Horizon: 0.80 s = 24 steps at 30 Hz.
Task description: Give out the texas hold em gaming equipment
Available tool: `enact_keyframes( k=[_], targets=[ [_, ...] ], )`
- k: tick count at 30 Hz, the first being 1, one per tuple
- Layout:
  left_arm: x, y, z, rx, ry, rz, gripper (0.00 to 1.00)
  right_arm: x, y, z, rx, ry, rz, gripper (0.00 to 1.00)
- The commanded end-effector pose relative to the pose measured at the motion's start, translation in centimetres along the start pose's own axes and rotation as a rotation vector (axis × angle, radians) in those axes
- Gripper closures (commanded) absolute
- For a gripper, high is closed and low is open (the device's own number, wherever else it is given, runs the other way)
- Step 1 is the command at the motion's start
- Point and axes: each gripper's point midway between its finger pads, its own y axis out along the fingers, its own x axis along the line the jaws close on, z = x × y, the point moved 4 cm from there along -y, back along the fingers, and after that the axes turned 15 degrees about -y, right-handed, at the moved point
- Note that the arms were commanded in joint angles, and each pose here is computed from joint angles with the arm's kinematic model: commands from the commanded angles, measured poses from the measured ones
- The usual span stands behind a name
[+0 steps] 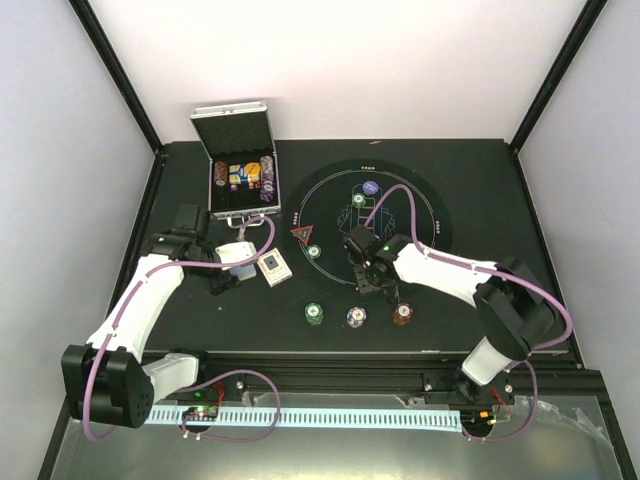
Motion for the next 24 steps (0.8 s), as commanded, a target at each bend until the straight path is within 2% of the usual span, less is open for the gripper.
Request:
enact_keyframes(
  k=[1,14,21,24],
  targets=[
    [0.6,-1.6,-1.0,-0.032,0.028,-0.041,0.98,-1.0,2.0,-0.6,0.005,0.000,0.027,0.67],
    [0.6,-1.6,-1.0,-0.030,0.031,-0.041,0.98,-3.9,5.0,0.3,0.053,0.052,0.088,0.68],
    [0.6,-1.6,-1.0,-0.027,0.032,-0.041,0.99,-4.8,5.3,1.1,0.064,0.065,0.103,0.68],
    [0.6,-1.6,-0.9,-0.029,0.030,-0.040,0.98,-4.8,5.2,1.1,0.069,0.063,0.103,0.61]
  ],
)
